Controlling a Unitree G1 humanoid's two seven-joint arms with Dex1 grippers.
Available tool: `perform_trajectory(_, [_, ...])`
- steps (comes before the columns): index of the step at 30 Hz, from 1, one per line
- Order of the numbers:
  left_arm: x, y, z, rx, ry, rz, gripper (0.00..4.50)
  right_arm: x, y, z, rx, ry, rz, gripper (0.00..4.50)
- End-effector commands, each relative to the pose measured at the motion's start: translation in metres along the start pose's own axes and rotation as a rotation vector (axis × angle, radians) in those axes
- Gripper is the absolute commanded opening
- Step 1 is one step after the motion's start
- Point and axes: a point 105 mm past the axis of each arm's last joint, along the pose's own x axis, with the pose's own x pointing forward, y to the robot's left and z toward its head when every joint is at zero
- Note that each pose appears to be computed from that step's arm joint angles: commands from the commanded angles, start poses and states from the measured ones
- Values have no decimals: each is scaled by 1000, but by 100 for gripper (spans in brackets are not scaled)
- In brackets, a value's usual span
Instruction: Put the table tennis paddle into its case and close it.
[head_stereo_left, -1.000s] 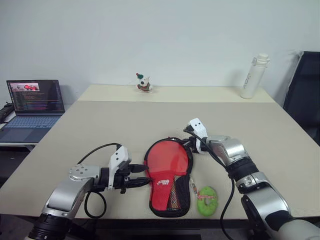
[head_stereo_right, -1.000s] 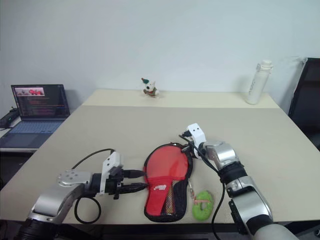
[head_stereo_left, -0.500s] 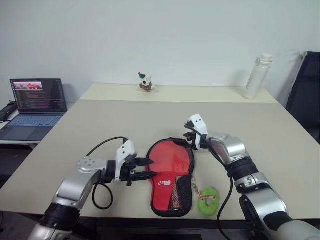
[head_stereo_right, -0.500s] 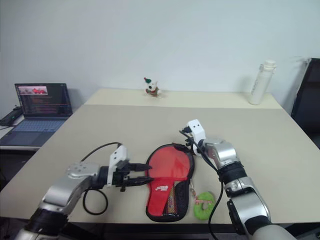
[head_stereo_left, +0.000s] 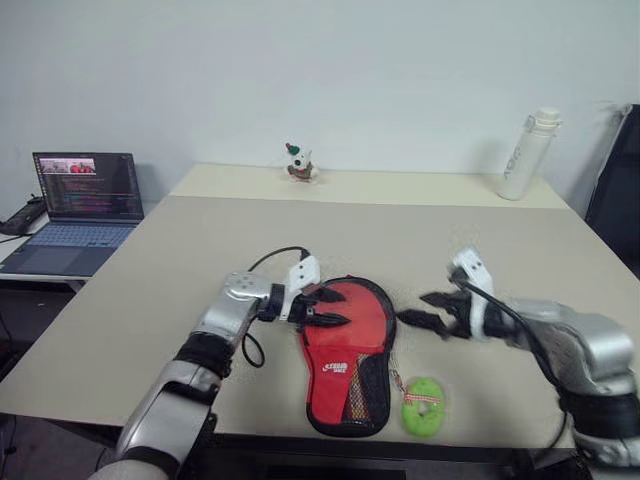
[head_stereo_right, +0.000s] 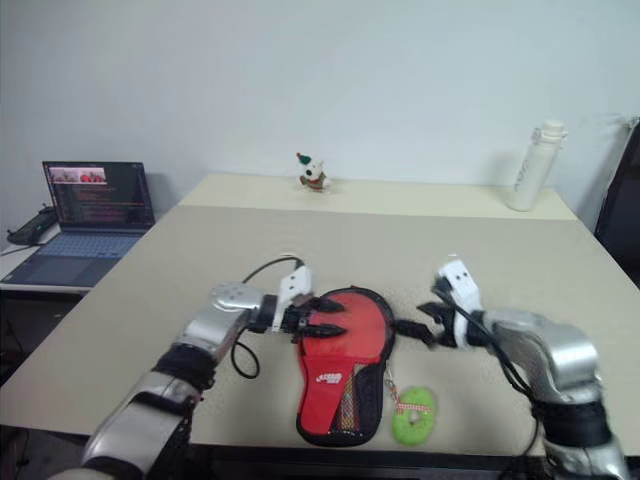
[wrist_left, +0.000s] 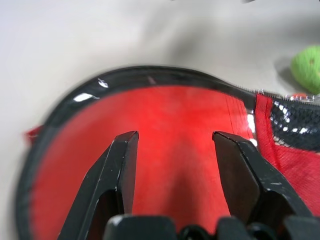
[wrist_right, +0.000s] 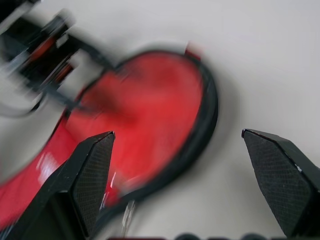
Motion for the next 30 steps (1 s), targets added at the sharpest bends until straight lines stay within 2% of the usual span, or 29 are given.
perform_trajectory(1, [7,-6,-6,41,29,-63,258,-24,16,-4,-47,16,47,448])
perform_trajectory(4, [13,-14,-19,41,60,-103,258,-37,15,-31,-73,115,14,448])
perform_trajectory(8, [15,-17,-26,47,70,-111,258,-38,26,-59,-104,203,42,448])
perform_trajectory(13, [15,-17,-27,45,68,-109,258,-25,19,-79,-154,239,-6,448])
perform_trajectory(19, [14,-18,-29,40,68,-106,258,-8,13,-82,-188,228,-29,448])
perform_trajectory(22, [15,-18,-29,41,67,-107,258,-7,14,-80,-227,225,-23,385])
perform_trajectory(30, [20,-27,-30,26,76,-177,258,-10,18,-70,-244,215,28,99])
